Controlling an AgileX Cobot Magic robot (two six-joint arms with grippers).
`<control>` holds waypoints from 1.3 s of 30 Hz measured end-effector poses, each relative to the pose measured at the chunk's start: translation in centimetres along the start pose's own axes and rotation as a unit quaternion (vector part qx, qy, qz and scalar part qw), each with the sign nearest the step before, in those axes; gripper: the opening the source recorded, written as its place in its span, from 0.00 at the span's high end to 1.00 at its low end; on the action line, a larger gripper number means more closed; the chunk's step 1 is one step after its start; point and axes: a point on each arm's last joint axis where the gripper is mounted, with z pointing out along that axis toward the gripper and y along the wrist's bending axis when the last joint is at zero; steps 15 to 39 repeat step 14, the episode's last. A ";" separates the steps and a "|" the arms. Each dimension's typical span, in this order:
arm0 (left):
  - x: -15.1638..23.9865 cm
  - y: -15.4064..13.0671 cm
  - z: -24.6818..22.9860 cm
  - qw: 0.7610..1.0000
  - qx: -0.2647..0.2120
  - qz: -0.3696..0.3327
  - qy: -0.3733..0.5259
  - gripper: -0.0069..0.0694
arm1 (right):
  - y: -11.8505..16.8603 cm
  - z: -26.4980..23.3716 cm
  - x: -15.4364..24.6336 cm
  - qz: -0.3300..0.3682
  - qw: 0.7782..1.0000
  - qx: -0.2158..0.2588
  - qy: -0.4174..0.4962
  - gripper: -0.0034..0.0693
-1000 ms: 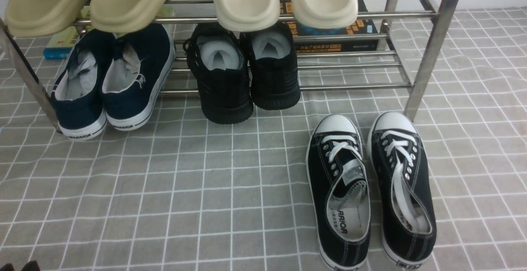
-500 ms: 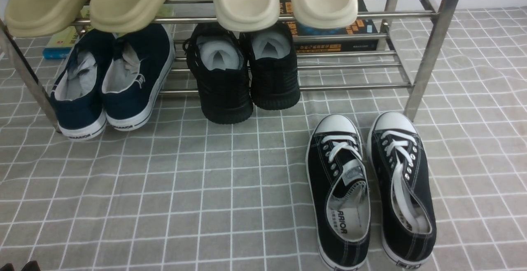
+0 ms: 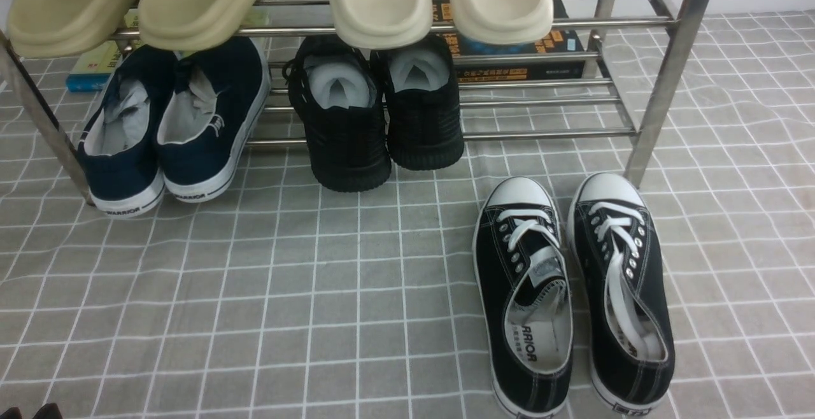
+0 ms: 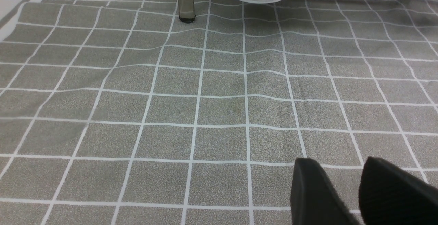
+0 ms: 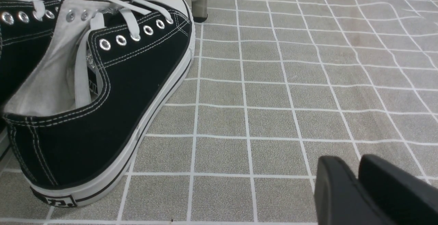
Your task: Take the shoes off the shelf with your hand from the grey coffee tablecloth.
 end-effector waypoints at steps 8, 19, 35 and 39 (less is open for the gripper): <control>0.0 0.0 0.0 1.000 0.000 0.000 0.000 0.60 | 0.0 0.0 0.0 0.000 1.000 0.000 0.000 0.77; 0.0 0.0 0.0 1.000 0.000 0.000 0.000 0.60 | 0.0 0.0 0.0 0.000 1.000 0.000 0.000 0.76; 0.0 0.0 0.0 1.000 0.000 0.000 0.000 0.60 | 0.0 0.0 0.0 0.000 1.000 0.000 0.000 0.76; 0.0 0.0 0.0 1.000 0.000 0.000 0.000 0.60 | 0.0 0.0 0.0 0.000 1.000 0.000 0.000 0.76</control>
